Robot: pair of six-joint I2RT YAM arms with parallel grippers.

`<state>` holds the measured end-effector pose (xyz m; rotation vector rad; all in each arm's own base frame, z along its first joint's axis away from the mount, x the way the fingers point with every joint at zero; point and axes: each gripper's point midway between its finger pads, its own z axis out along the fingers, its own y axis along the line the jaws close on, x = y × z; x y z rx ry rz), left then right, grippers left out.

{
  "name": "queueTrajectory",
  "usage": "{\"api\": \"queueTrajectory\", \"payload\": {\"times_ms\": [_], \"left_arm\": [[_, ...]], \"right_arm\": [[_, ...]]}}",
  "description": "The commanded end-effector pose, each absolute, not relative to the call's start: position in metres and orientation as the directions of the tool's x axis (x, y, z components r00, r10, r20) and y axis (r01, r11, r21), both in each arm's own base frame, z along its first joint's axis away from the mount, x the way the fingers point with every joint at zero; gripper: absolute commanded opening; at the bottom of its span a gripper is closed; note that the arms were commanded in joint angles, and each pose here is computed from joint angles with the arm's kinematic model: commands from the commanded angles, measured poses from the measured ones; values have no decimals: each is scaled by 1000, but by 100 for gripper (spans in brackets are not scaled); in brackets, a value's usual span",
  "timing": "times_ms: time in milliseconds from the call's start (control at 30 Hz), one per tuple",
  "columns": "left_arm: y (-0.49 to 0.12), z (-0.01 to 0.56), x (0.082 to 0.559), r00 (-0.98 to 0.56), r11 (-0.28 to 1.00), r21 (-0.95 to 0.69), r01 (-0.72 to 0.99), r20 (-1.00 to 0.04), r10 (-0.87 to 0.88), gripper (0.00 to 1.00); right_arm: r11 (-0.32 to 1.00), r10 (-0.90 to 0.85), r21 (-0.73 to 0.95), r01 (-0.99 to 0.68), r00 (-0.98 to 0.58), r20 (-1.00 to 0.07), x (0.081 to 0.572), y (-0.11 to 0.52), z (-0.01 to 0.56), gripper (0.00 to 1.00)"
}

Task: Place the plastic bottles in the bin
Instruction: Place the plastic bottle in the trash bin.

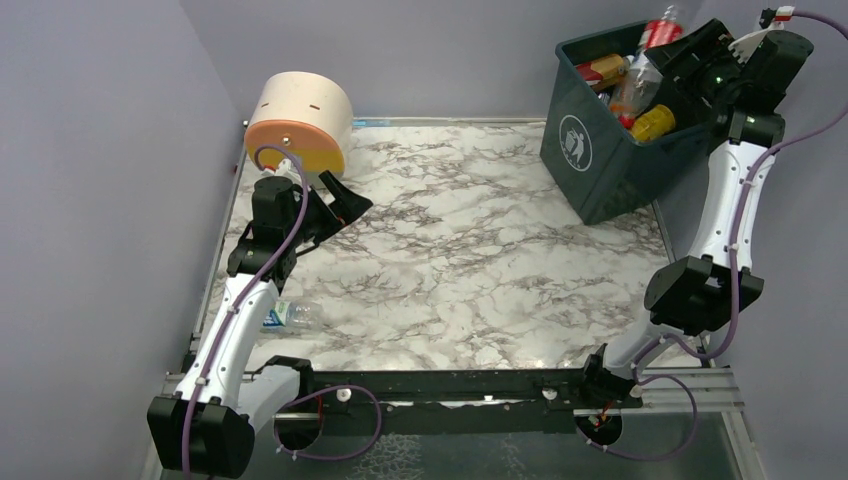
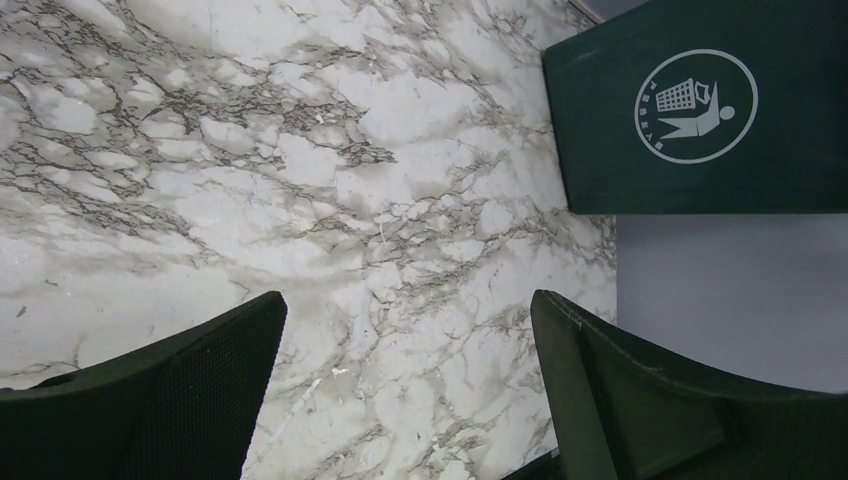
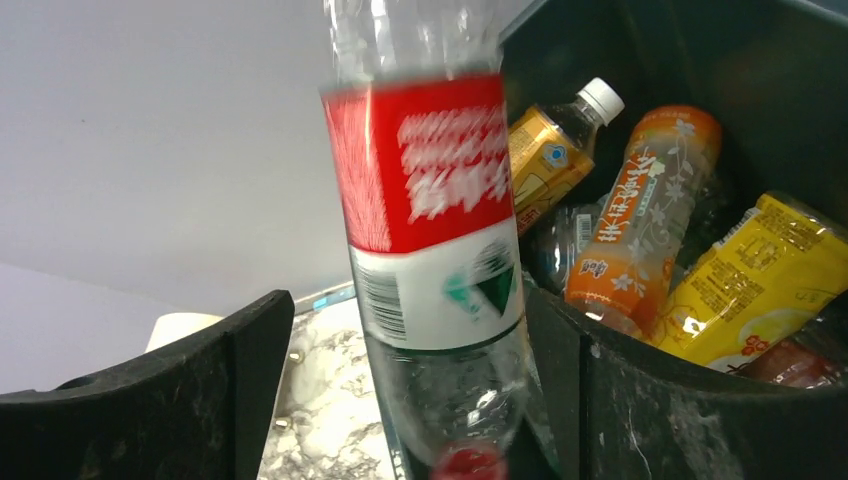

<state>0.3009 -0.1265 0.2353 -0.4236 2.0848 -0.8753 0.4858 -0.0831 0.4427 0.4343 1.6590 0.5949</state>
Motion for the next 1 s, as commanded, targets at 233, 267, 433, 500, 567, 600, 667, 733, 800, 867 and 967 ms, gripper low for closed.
{"api": "queueTrajectory", "payload": {"times_ms": [233, 267, 433, 500, 567, 600, 667, 733, 800, 867, 967], "left_arm": [[-114, 218, 301, -615, 725, -678, -122, -521, -591, 99], [-111, 215, 301, -612, 723, -674, -152, -511, -604, 99], [-97, 203, 293, -595, 701, -639, -316, -442, -672, 99], [-92, 198, 286, -587, 688, -619, -379, -414, -696, 99], [-86, 191, 279, -577, 675, -592, -441, -389, -718, 99], [-83, 187, 275, -569, 665, -578, -473, -376, -731, 99], [-76, 180, 267, -552, 650, -542, -533, -359, -753, 99], [-67, 173, 260, -528, 633, -500, -591, -354, -772, 99], [-56, 167, 253, -502, 619, -451, -643, -362, -786, 99], [-47, 164, 248, -478, 604, -418, -679, -373, -795, 99], [-32, 159, 243, -450, 584, -367, -724, -391, -803, 99]], "right_arm": [[799, 589, 601, -31, -164, -791, 484, -85, 439, 93], [795, 591, 605, -43, -171, -789, 483, -82, 439, 93], [777, 591, 617, -123, -197, -783, 468, -62, 446, 94], [774, 586, 616, -147, -204, -784, 461, -53, 448, 94], [771, 577, 613, -175, -215, -788, 455, -40, 449, 94], [770, 571, 610, -190, -223, -790, 452, -33, 449, 94], [768, 550, 599, -228, -244, -799, 447, -12, 449, 95], [762, 524, 588, -270, -276, -806, 442, 14, 446, 95], [756, 491, 576, -312, -312, -813, 436, 42, 442, 95], [750, 456, 563, -347, -345, -820, 431, 70, 435, 95], [729, 405, 552, -404, -396, -824, 419, 110, 424, 95]]}}
